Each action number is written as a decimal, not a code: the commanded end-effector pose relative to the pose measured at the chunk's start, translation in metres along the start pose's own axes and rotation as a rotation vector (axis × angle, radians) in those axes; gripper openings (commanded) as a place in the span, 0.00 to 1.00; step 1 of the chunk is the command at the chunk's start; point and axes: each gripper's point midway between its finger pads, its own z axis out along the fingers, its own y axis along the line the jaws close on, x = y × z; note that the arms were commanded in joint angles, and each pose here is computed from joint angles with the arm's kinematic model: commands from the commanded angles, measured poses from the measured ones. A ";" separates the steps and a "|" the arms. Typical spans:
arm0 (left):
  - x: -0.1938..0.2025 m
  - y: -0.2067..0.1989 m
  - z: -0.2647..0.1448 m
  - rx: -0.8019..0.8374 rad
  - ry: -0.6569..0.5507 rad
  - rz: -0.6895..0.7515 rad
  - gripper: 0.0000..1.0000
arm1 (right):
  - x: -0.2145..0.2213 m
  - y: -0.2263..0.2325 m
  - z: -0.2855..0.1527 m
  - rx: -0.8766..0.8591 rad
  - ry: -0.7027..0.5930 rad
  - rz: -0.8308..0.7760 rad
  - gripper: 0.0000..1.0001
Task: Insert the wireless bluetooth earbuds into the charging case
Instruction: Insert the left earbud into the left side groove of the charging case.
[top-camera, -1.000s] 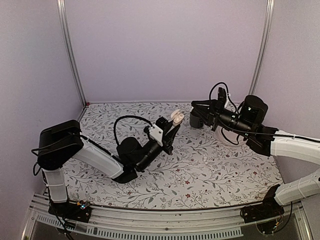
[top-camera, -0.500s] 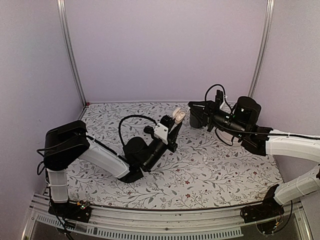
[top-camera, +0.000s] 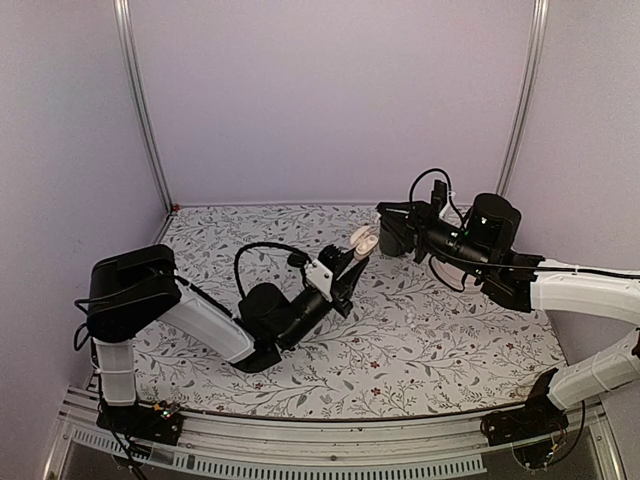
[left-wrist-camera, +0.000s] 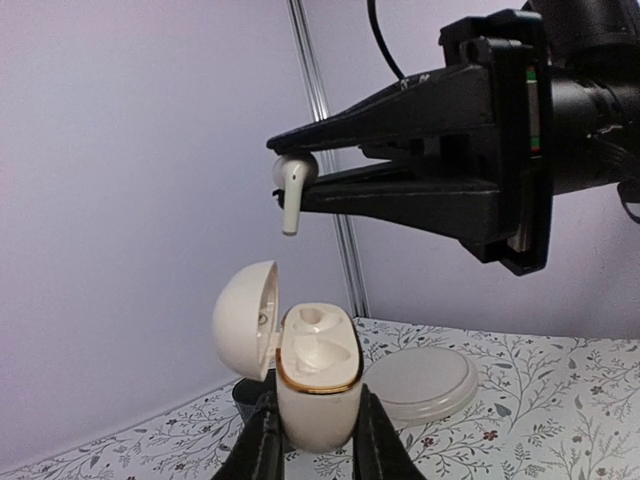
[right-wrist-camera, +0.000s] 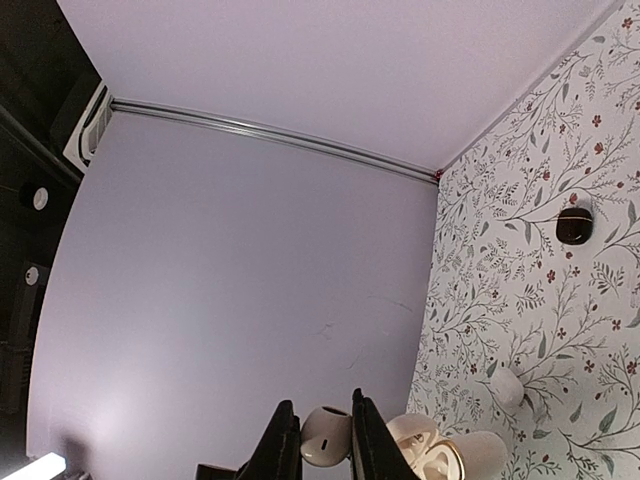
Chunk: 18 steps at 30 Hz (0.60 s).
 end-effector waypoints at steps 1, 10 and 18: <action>-0.030 -0.008 -0.006 0.038 -0.124 -0.036 0.00 | -0.002 0.015 -0.007 -0.044 -0.015 -0.017 0.17; -0.036 -0.006 -0.010 0.078 -0.162 -0.065 0.00 | -0.005 0.017 -0.021 -0.045 -0.037 -0.015 0.17; -0.041 -0.001 -0.010 0.088 -0.180 -0.082 0.00 | -0.004 0.009 -0.027 -0.020 -0.041 -0.003 0.17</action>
